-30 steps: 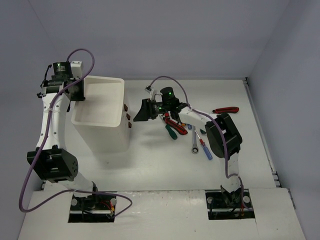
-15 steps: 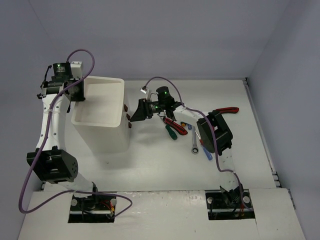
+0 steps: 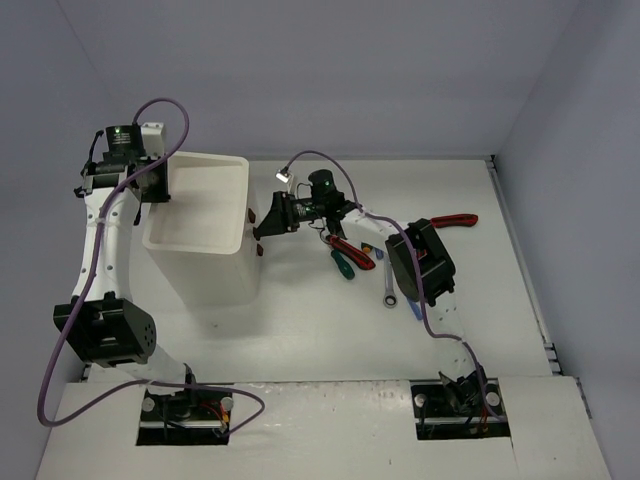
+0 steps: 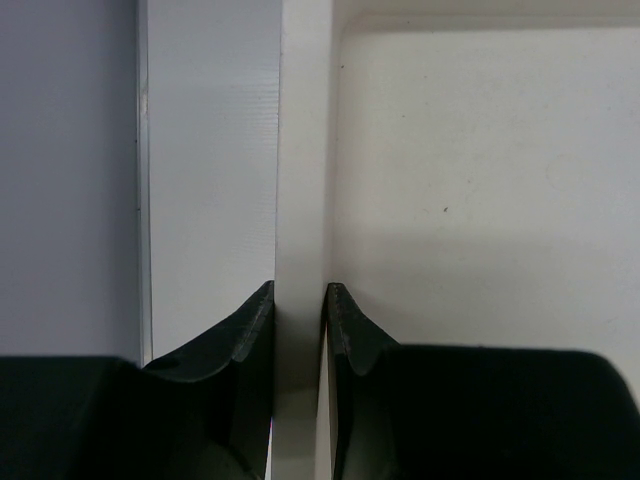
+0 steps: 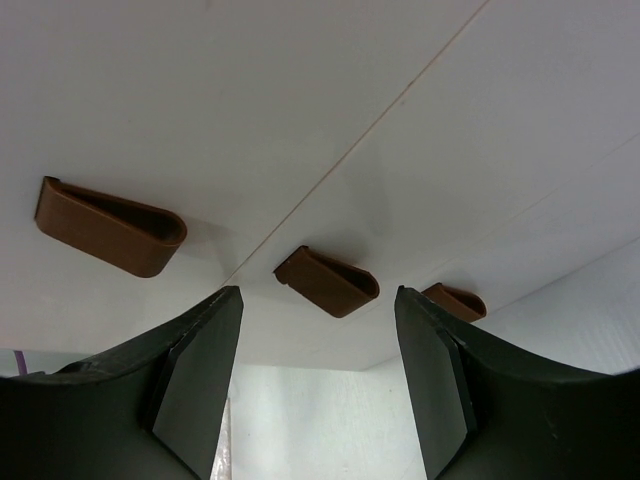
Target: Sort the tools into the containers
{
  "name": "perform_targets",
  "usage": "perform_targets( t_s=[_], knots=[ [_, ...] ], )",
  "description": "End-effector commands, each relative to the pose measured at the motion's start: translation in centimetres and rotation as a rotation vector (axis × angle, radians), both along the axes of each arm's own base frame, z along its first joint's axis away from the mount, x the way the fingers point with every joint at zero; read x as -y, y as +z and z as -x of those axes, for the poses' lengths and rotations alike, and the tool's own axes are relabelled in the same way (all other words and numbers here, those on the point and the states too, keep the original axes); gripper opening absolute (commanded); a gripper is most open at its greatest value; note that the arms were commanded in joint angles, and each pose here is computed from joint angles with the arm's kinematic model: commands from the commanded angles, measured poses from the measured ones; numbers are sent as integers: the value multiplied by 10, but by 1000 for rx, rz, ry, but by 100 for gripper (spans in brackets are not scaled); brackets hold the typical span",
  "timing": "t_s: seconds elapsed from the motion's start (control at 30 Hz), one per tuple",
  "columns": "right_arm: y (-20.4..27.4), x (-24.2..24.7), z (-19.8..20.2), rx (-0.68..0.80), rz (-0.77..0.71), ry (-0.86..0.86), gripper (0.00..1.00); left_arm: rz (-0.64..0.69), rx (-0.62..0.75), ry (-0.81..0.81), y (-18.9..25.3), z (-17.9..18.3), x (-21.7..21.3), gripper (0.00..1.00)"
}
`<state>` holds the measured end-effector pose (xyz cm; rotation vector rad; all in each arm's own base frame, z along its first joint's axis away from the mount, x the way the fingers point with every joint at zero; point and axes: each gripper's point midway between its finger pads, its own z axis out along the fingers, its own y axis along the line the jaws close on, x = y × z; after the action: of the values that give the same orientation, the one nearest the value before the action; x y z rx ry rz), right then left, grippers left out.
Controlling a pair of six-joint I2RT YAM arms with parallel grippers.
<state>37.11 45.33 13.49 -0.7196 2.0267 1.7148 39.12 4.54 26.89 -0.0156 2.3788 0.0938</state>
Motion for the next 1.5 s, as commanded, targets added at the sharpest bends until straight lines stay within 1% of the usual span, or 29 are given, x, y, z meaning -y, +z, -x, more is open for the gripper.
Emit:
perform_targets(
  t_s=[0.0, 0.23, 0.47, 0.6, 0.67, 0.73, 0.8, 0.83, 0.87, 1.1, 1.27, 1.47],
  knots=[
    [45, -9, -1, 107, -108, 46, 59, -26, 80, 17, 20, -5, -6, 0],
    [49, -13, 4, 105, -132, 67, 55, -24, 79, 15, 20, -6, -6, 0],
    [48, -19, 12, 90, -142, 100, 46, -23, 82, 14, 21, -6, -5, 0],
    [49, -22, 15, 93, -146, 107, 38, -24, 86, 14, 22, -6, -5, 0],
    [49, -21, 13, 96, -145, 98, 29, -24, 88, 14, 23, -6, -5, 0],
    [52, -19, 11, 103, -147, 88, 16, -24, 86, 16, 22, -5, -6, 0],
    [53, -18, 8, 109, -146, 77, 7, -29, 87, 17, 23, -5, -6, 0],
    [54, -16, 7, 112, -146, 70, 2, -30, 86, 17, 22, -5, -7, 0],
    [54, -14, 4, 116, -145, 61, 0, -30, 86, 18, 23, -4, -7, 0],
    [57, 8, -7, 128, -132, 2, 0, -45, 86, 24, 23, -3, -10, 0],
    [60, 42, -12, 129, -114, -48, 0, -60, 84, 33, 23, -2, -13, 0],
    [49, 75, -10, 103, -79, -94, 0, -61, 85, 29, 24, -4, -13, 0]
  ],
)
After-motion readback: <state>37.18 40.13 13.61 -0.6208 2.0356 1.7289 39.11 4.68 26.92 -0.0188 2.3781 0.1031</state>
